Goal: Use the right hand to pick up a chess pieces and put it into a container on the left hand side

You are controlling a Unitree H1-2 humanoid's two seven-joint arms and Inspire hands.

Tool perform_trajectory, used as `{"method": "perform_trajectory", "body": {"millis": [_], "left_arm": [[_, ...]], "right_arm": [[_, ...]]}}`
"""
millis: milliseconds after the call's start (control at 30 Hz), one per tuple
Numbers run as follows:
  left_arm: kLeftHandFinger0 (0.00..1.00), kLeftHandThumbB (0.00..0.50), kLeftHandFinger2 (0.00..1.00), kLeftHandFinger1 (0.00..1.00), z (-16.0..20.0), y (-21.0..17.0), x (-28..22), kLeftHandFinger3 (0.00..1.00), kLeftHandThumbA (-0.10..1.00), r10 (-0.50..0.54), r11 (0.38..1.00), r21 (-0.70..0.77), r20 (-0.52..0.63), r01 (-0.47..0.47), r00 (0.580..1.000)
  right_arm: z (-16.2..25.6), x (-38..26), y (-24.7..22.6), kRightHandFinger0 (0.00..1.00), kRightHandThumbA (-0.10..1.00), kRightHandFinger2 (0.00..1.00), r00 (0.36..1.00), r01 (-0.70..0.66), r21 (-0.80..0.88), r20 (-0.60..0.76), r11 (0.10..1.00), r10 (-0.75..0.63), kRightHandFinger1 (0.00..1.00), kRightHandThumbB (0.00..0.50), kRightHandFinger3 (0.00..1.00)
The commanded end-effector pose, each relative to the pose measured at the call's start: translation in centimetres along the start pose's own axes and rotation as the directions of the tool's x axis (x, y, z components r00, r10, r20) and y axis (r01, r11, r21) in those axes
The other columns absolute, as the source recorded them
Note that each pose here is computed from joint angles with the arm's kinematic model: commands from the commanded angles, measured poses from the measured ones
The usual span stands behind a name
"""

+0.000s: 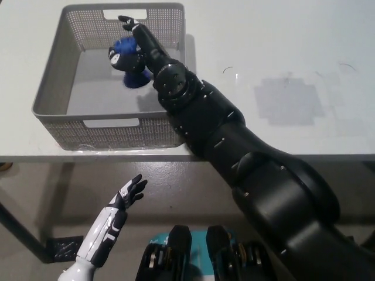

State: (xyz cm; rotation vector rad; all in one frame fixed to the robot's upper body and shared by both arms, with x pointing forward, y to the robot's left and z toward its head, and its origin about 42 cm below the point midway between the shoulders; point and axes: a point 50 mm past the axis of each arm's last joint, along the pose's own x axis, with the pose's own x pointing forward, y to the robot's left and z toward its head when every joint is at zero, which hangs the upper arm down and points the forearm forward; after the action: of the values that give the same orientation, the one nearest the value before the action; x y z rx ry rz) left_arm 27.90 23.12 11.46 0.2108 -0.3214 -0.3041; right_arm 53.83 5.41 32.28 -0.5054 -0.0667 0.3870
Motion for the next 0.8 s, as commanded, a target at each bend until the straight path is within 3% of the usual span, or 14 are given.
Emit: {"method": "perform_trajectory", "body": {"millis": [0,100,267,367,400,500,600,667,767], "left_arm": [[1.00,0.487,1.00,1.00,0.5,0.7,0.6,1.00,1.00,-0.017,0.999,0.036,0.033,0.016,0.999],[1.00,0.488,1.00,1.00,0.5,0.7,0.7,1.00,1.00,-0.019,0.999,0.034,0.036,0.018,0.999],[1.00,0.497,1.00,1.00,0.4,0.5,0.5,1.00,1.00,-0.019,1.000,0.011,0.034,0.019,0.999],[1.00,0.496,1.00,1.00,0.3,0.5,0.5,1.00,1.00,-0.018,1.000,0.009,0.037,0.017,0.999],[1.00,0.490,1.00,1.00,0.3,0.5,0.5,1.00,1.00,-0.017,1.000,0.003,0.035,0.017,0.999],[1.00,0.484,1.00,1.00,0.2,0.5,0.6,1.00,1.00,-0.017,1.000,0.000,0.035,0.017,0.999],[1.00,0.499,1.00,1.00,0.2,0.6,0.5,1.00,1.00,-0.024,0.999,0.027,0.025,0.024,0.999],[1.00,0.500,1.00,1.00,0.1,0.6,0.4,1.00,1.00,-0.023,0.999,0.043,0.017,0.022,1.000],[1.00,0.500,1.00,1.00,0.0,0.5,0.2,1.00,1.00,-0.030,0.999,0.033,0.010,0.030,0.999]], "right_arm": [[3.1,0.5,-1.4,1.00,0.86,1.00,0.998,-0.052,-0.100,0.027,0.994,0.055,1.00,0.444,1.00],[3.6,0.5,-2.1,1.00,0.99,1.00,0.997,-0.051,-0.087,0.048,0.995,0.055,1.00,0.493,1.00],[5.2,0.6,-3.7,1.00,1.00,1.00,0.990,-0.004,-0.049,0.142,0.999,0.011,1.00,0.500,1.00],[7.2,0.6,-5.4,1.00,1.00,1.00,0.973,0.028,-0.026,0.231,0.999,-0.022,1.00,0.474,1.00],[8.1,0.5,-6.1,1.00,1.00,1.00,0.968,0.050,-0.034,0.247,0.998,-0.041,1.00,0.489,1.00],[11.4,-0.1,-9.2,1.00,1.00,1.00,0.927,0.140,-0.039,0.357,0.989,-0.117,1.00,0.500,1.00],[13.6,-1.3,-12.1,1.00,1.00,1.00,0.886,0.170,0.003,0.438,0.985,-0.154,1.00,0.479,1.00],[15.0,-2.8,-14.5,1.00,1.00,1.00,0.856,0.195,0.022,0.484,0.981,-0.181,1.00,0.499,1.00],[15.7,-6.5,-17.8,1.00,1.00,1.00,0.794,0.246,0.066,0.559,0.967,-0.240,1.00,0.463,1.00]]}}
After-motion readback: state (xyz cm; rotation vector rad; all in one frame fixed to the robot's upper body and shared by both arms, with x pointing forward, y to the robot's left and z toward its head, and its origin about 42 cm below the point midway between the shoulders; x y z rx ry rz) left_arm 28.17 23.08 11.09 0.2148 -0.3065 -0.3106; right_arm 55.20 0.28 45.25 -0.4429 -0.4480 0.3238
